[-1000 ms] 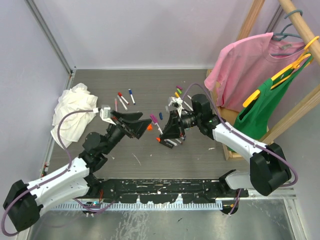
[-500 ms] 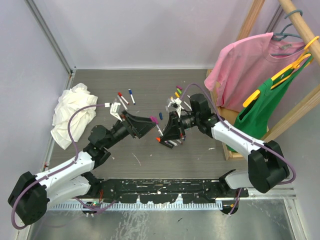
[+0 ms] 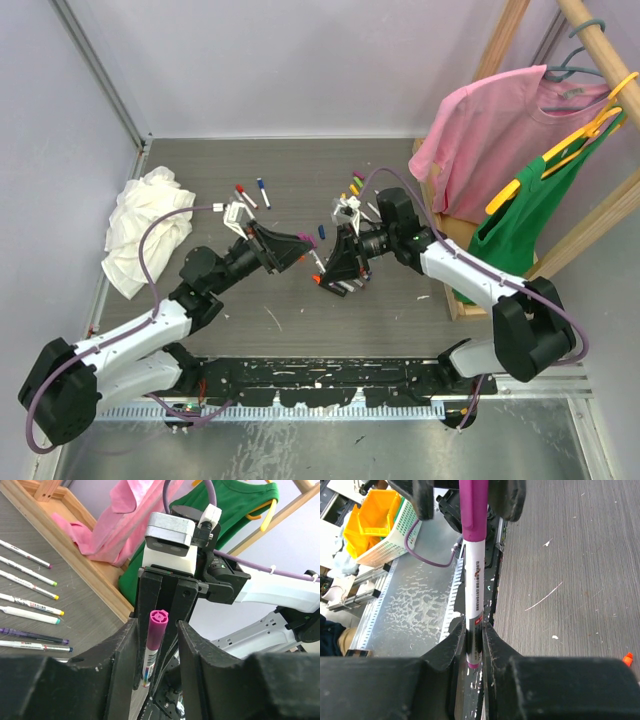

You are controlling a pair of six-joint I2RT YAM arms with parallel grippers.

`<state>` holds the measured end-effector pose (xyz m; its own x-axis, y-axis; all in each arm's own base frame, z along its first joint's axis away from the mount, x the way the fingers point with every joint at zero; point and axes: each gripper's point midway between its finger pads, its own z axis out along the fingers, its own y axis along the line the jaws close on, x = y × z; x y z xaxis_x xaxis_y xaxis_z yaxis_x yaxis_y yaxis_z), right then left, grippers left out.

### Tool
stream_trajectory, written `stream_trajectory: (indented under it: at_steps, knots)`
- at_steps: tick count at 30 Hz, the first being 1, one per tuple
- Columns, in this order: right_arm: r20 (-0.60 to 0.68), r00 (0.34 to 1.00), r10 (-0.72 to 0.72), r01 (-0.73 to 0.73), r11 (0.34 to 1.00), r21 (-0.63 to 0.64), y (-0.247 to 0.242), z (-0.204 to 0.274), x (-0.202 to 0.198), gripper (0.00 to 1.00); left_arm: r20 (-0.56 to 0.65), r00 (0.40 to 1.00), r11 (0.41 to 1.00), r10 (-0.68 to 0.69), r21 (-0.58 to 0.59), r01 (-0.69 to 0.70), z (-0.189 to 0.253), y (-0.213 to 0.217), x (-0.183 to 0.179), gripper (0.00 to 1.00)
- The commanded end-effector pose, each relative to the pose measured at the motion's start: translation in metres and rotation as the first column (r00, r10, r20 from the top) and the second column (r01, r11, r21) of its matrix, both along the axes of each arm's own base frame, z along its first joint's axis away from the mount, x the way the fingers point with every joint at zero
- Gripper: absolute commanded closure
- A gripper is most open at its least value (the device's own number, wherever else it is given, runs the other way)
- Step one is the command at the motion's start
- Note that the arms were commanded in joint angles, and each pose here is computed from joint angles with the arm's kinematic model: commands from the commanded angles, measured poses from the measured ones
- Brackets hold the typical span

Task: Open the pen caps
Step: Open the pen cap from the pen.

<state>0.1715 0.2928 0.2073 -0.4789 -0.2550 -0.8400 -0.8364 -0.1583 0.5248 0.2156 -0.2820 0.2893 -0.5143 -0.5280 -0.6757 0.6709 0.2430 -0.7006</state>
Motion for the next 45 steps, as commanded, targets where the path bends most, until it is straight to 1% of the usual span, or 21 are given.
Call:
stream_trajectory:
  at_steps: [1, 3, 7, 9, 10, 13, 15, 17, 20, 23, 25, 27, 31, 33, 35, 36, 38, 41, 43, 45]
  knots:
    - [0.042, 0.999, 0.031, -0.032, 0.999, 0.032, 0.006, 0.015, 0.003, 0.99, 0.073, 0.997, 0.998, -0.02, -0.05, 0.023, 0.03, -0.002, -0.003, 0.65]
    - [0.042, 0.999, 0.033, -0.035, 0.999, 0.032, 0.006, 0.015, 0.002, 0.99, 0.073, 0.997, 0.999, -0.019, -0.049, 0.023, 0.029, -0.002, -0.002, 0.71]
    - [0.041, 0.999, 0.033, -0.035, 0.999, 0.03, 0.006, 0.014, 0.002, 0.99, 0.069, 0.997, 0.999, -0.018, -0.04, 0.021, 0.027, -0.002, -0.002, 0.88]
    - [0.044, 0.999, 0.032, -0.034, 0.999, 0.031, 0.006, 0.015, 0.003, 0.98, 0.07, 0.997, 0.999, -0.018, -0.033, 0.02, 0.025, -0.002, -0.002, 0.98]
    - [0.044, 0.999, 0.031, -0.032, 0.999, 0.029, 0.006, 0.015, 0.003, 0.91, 0.071, 0.997, 0.999, -0.017, -0.028, 0.019, 0.023, -0.002, -0.001, 1.0]
    - [0.047, 0.999, 0.024, -0.026, 0.999, 0.03, 0.006, 0.018, 0.003, 0.66, 0.067, 0.998, 1.0, -0.011, -0.019, 0.012, 0.019, -0.002, 0.0, 1.0]
    - [0.045, 0.999, 0.017, -0.019, 0.999, 0.04, 0.005, 0.025, 0.003, 0.54, 0.057, 0.998, 1.0, -0.008, -0.006, 0.008, 0.013, -0.003, 0.002, 1.0]
    - [0.05, 0.999, -0.019, 0.017, 0.999, 0.047, 0.004, 0.028, 0.007, 0.49, 0.038, 0.999, 1.0, -0.018, 0.013, 0.017, 0.005, -0.006, 0.003, 1.0]
    - [0.042, 0.996, -0.076, 0.074, 0.996, 0.054, 0.003, 0.03, 0.014, 0.48, 0.029, 0.999, 0.999, -0.045, 0.021, 0.045, -0.001, -0.012, 0.003, 1.0]
    - [0.024, 0.995, -0.101, 0.1, 0.994, 0.048, 0.004, 0.028, 0.018, 0.49, 0.033, 0.997, 0.998, -0.064, 0.019, 0.064, -0.004, -0.018, 0.003, 1.0]
    - [0.011, 0.993, -0.114, 0.114, 0.993, 0.037, 0.005, 0.024, 0.02, 0.53, 0.036, 0.997, 0.998, -0.063, 0.017, 0.063, -0.004, -0.019, 0.004, 1.0]
    - [-0.004, 0.994, -0.113, 0.113, 0.993, 0.028, 0.006, 0.022, 0.021, 0.58, 0.043, 0.997, 0.998, -0.056, 0.016, 0.055, -0.004, -0.019, 0.006, 1.0]
    - [-0.019, 0.993, -0.116, 0.116, 0.993, 0.008, 0.008, 0.016, 0.022, 0.6, 0.062, 0.998, 1.0, -0.02, 0.012, 0.019, 0.0, -0.015, 0.01, 1.0]
    - [-0.019, 0.993, -0.115, 0.115, 0.993, 0.003, 0.009, 0.014, 0.021, 0.63, 0.073, 0.997, 1.0, -0.011, 0.008, 0.01, 0.003, -0.014, 0.011, 1.0]
    - [-0.021, 0.994, -0.11, 0.11, 0.994, -0.001, 0.011, 0.013, 0.021, 0.7, 0.076, 0.997, 1.0, 0.006, 0.004, -0.006, 0.004, -0.012, 0.013, 1.0]
    - [-0.022, 0.994, -0.105, 0.105, 0.994, -0.002, 0.011, 0.013, 0.02, 0.78, 0.075, 0.997, 1.0, 0.016, 0.003, -0.017, 0.004, -0.011, 0.014, 1.0]
    - [-0.023, 0.995, -0.092, 0.092, 0.996, -0.004, 0.012, 0.012, 0.017, 0.87, 0.081, 0.996, 0.999, 0.045, -0.001, -0.045, 0.006, -0.008, 0.018, 1.0]
    - [-0.023, 0.997, -0.068, 0.068, 0.998, -0.006, 0.013, 0.012, 0.014, 0.98, 0.108, 0.984, 0.99, 0.14, -0.016, -0.139, 0.017, 0.007, 0.03, 1.0]
    - [-0.033, 0.998, -0.052, 0.052, 0.999, -0.011, 0.014, 0.01, 0.012, 0.99, 0.142, 0.964, 0.974, 0.226, -0.027, -0.225, 0.032, 0.021, 0.041, 1.0]
    - [-0.05, 0.998, -0.033, 0.032, 0.999, -0.016, 0.016, 0.007, 0.009, 0.99, 0.179, 0.93, 0.946, 0.322, -0.04, -0.32, 0.05, 0.04, 0.053, 1.0]
